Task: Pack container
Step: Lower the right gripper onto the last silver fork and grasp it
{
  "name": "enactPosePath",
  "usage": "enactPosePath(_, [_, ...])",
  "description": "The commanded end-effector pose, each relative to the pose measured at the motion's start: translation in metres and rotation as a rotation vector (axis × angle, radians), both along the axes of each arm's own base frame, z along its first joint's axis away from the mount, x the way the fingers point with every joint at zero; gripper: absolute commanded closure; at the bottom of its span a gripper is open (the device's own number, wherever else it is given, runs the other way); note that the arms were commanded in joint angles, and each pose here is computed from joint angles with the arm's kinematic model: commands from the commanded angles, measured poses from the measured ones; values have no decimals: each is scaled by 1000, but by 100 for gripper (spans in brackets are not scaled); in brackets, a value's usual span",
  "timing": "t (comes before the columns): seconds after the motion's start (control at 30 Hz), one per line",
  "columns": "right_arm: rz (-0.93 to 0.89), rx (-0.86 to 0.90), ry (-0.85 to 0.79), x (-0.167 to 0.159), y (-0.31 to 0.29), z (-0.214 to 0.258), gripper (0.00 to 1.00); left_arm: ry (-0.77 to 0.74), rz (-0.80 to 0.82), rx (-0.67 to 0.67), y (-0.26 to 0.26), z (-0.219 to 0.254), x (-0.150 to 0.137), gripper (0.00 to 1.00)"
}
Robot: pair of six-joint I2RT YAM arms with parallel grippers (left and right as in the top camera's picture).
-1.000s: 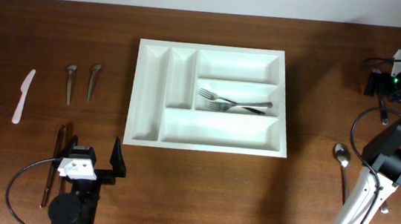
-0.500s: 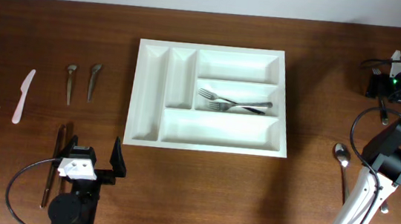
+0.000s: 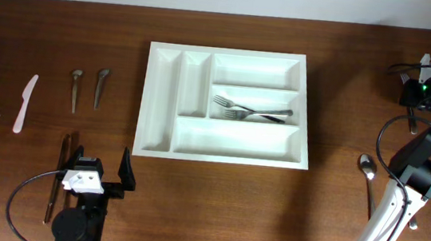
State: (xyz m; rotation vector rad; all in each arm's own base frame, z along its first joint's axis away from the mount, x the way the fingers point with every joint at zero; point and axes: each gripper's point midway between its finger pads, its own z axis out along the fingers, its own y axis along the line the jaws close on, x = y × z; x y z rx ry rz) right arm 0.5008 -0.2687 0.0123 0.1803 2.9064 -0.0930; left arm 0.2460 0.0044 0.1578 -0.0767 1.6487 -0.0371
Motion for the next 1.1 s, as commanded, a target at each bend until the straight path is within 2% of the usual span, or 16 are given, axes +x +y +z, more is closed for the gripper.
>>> enactPosePath(0.0, [13, 0, 5, -1, -4, -9, 49, 0, -4, 8, 0, -1, 0, 1])
enactPosePath(0.2, [13, 2, 1, 0, -4, -10, 49, 0, -4, 8, 0, -1, 0, 1])
enactPosePath(0.3, [13, 9, 7, -1, -3, -13, 56, 0, -4, 8, 0, -1, 0, 1])
enactPosePath(0.73, [14, 30, 44, -7, 1, -29, 55, 0, -4, 8, 0, -1, 0, 1])
enactPosePath(1.07, [14, 30, 44, -7, 1, -29, 81, 0, -4, 8, 0, -1, 0, 1])
